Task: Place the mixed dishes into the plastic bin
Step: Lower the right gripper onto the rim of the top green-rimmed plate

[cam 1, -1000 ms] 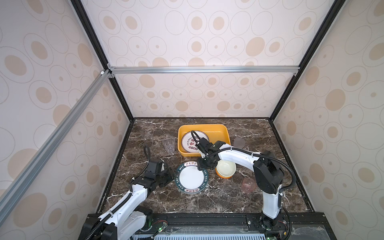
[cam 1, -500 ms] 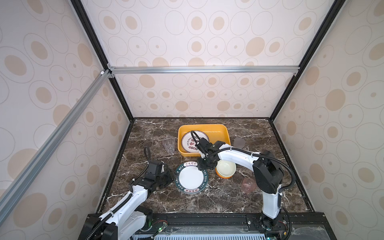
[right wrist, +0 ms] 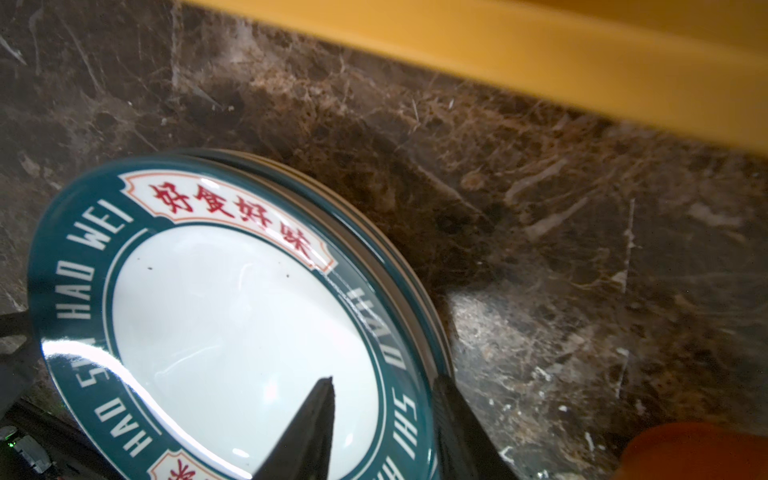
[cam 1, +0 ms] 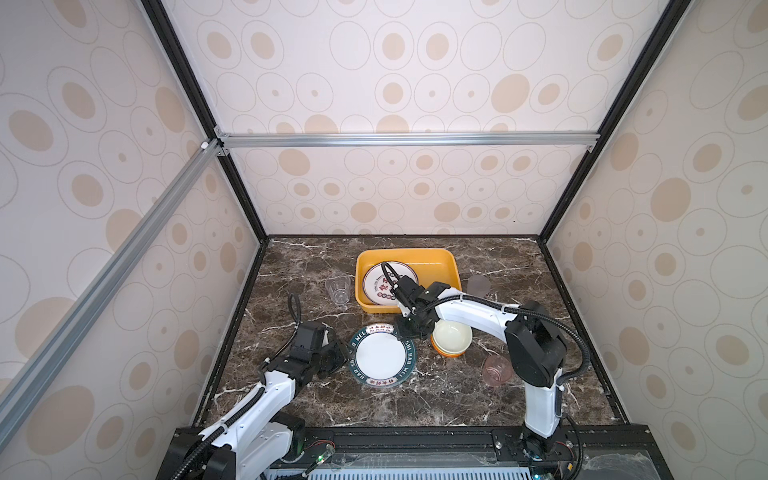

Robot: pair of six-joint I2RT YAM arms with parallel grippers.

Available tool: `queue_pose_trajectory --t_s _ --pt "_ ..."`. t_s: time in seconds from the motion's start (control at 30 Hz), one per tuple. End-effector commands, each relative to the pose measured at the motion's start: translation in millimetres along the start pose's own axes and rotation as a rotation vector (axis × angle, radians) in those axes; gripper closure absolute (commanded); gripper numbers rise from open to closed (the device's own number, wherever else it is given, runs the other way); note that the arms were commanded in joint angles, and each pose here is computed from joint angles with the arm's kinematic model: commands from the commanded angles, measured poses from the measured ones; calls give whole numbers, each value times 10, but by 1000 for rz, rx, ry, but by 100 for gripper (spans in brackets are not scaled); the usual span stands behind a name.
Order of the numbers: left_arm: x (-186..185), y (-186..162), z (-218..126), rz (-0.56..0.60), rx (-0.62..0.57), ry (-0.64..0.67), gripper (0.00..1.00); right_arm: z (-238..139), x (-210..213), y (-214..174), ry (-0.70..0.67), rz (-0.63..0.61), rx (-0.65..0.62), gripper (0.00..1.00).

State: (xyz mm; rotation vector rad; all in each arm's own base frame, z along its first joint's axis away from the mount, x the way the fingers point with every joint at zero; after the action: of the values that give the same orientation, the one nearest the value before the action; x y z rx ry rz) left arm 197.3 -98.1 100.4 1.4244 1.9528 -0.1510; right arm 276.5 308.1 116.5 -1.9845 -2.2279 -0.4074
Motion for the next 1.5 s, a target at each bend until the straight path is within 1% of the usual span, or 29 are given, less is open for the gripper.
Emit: queue_pose_trajectory --t_s 0.0,0.67,0.97,1.3,1.47 --pt "-30 14 -4 3 -10 -10 49 62 41 -50 9 -12 29 59" --pt "-12 1 5 1 -6 -4 52 144 83 -63 41 -8 55 61" --pt "5 -16 11 -2 -2 -1 54 168 105 -65 60 -5 63 68" --pt "11 -20 13 0 -1 1 65 188 116 -60 67 -5 68 74" --pt "-11 -3 -3 3 -9 -5 74 185 123 -59 69 -7 68 75"
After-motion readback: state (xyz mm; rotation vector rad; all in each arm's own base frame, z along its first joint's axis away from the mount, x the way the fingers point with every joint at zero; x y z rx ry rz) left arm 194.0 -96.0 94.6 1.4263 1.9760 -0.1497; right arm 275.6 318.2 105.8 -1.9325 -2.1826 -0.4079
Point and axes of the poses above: each gripper's point midway between its finger pads, its own z axis out along the fingers, its own x axis along the line the jaws close on, y = z × x, the point moved 6 cm from there along -z, back along the fingers, and after that the axes turned 9 degrees about z, right-handed, at the moved point
